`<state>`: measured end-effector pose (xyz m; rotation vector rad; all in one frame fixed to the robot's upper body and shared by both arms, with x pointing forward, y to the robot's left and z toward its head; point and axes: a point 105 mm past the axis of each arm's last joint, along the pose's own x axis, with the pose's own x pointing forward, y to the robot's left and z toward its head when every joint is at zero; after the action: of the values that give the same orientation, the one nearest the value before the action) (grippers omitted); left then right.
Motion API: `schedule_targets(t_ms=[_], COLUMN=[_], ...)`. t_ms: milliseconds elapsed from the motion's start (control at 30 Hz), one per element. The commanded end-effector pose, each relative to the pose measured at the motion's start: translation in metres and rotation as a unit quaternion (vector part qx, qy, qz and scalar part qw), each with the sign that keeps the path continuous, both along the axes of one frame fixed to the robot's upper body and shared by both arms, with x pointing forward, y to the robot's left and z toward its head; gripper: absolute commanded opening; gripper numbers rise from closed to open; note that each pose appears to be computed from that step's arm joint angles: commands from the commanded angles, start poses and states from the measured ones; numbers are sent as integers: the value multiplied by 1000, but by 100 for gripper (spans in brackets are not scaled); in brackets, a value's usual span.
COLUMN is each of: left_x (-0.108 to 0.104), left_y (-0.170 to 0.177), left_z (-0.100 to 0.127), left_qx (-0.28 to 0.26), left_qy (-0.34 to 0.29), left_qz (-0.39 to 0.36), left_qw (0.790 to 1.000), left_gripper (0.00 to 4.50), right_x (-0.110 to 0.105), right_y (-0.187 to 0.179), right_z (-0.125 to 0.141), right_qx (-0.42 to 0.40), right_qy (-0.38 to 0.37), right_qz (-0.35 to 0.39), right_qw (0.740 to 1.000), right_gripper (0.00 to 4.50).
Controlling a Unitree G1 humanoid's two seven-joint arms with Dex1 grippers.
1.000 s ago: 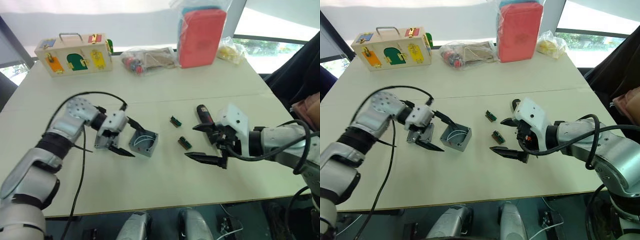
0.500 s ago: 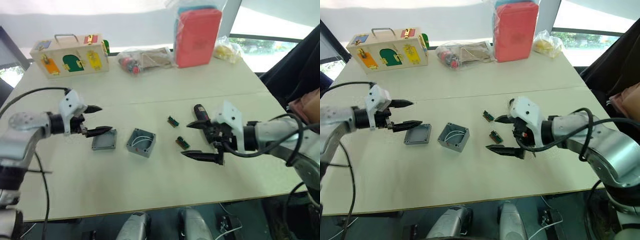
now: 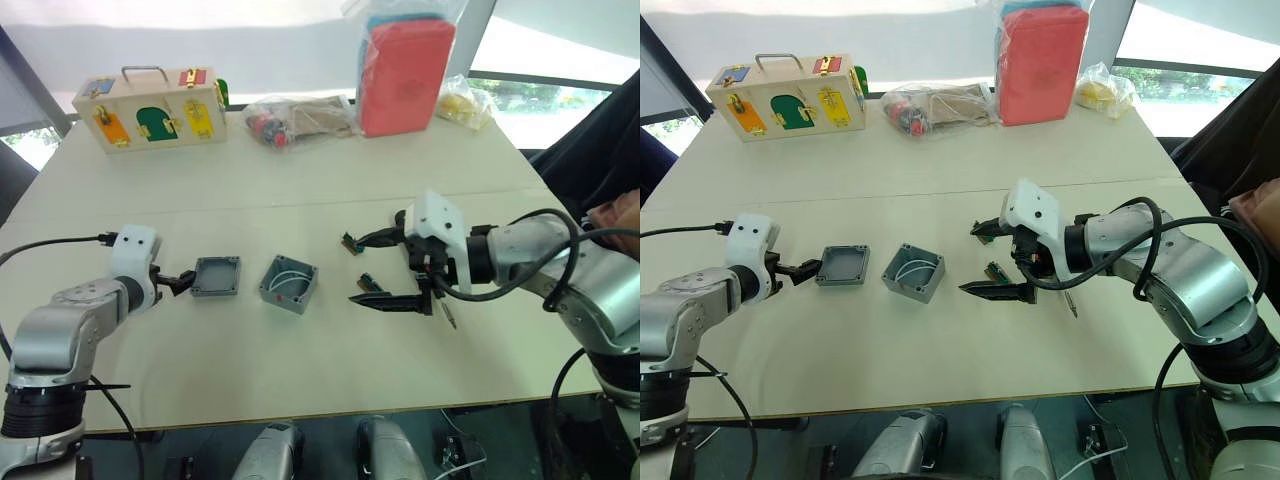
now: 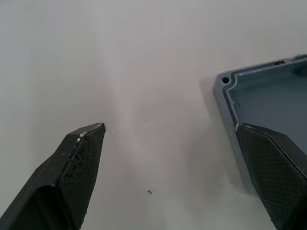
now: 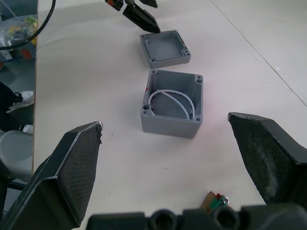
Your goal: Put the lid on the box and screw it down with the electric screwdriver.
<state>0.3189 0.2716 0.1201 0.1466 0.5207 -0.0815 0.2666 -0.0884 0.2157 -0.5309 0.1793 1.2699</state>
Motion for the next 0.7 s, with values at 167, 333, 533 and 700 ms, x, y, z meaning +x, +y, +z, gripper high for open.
schedule_targets(t_ms=[167, 333, 533, 700], left_x=[1, -6, -8, -2], left_y=[-5, -12, -8, -7], left_z=[-15, -28, -28, -12], left_qx=[5, -11, -28, -50], left_qy=[17, 48, 51, 16], left_qz=[19, 17, 39, 37], left_qw=[1000, 999, 998, 998], left_gripper=[447, 305, 78, 5], right_x=[0, 0, -1, 0], right_y=[0, -1, -2, -2], right_z=[9, 9, 9, 9], right_qx=[1, 0, 0, 10], right_qy=[-27, -30, -30, -21], right_qz=[1, -6, -9, -14], right_qw=[1000, 1000, 1000, 1000], right_gripper=[450, 450, 450, 450])
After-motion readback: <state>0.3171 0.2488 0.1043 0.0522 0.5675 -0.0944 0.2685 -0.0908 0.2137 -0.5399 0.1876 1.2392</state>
